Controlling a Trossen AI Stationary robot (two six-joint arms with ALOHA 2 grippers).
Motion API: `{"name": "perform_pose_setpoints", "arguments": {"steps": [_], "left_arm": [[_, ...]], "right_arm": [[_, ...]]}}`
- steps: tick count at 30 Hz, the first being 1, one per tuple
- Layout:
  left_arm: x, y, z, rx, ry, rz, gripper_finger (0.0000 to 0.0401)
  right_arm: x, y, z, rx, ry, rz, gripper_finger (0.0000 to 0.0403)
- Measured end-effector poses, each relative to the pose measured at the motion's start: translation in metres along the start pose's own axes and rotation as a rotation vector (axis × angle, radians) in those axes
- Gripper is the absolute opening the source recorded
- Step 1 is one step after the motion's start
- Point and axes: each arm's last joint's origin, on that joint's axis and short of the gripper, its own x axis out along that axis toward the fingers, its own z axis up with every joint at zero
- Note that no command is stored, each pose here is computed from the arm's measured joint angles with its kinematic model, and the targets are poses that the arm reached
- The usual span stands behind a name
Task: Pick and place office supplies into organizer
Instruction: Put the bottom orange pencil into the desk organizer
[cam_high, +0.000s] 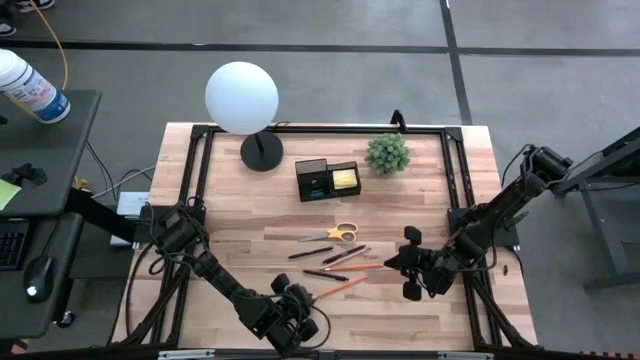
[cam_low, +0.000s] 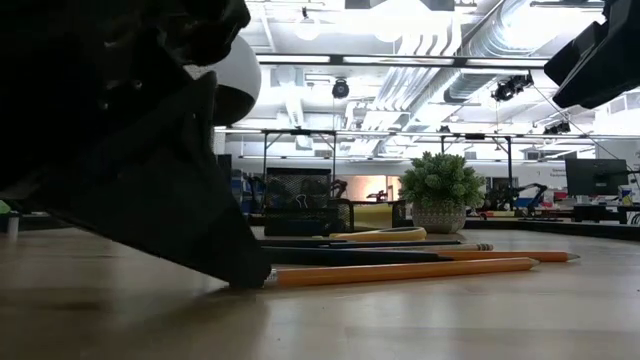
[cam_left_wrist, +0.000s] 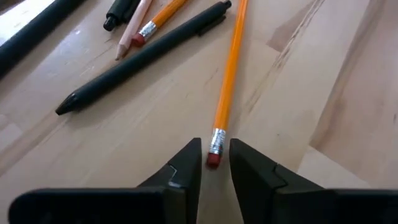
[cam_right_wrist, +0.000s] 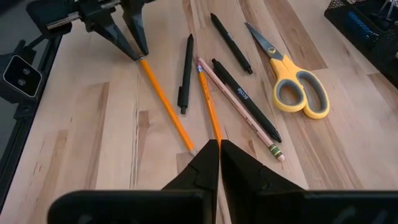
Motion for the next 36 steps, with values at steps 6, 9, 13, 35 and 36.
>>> {"name": "perform_pose_setpoints", "arguments": {"steps": [6, 9, 13, 35, 36], "left_arm": [[0.0019, -0.0016, -0.0011, -0.015, -0.028, -0.004, 0.0074], [0.0049, -0.0013, -0.0031, -0.014, -0.033, 0.002, 0.0074], [0.0059, -0.0010, -0.0045, -0.028, -0.030, 0.005, 0.0074], [0.0027, -0.0035, -0.0025, -0.072, 0.028, -0.034, 0.0012], [0.0013, -0.0034, -0.0011, -0.074, 0.029, -0.036, 0.0007]], "right_arm": [[0.0000, 0.0005, 0.0005, 0.004, -0.003, 0.005, 0.0014], [0.0000, 0.0006, 0.0005, 0.011, -0.003, 0.008, 0.0014], [0.0000, 0.0007, 0.0006, 0.021, -0.003, 0.009, 0.0014], [0.0000, 0.0008, 0.0008, 0.022, -0.005, 0.010, 0.0013], [0.0000, 0.0008, 0.0008, 0.022, -0.005, 0.009, 0.0013]]}}
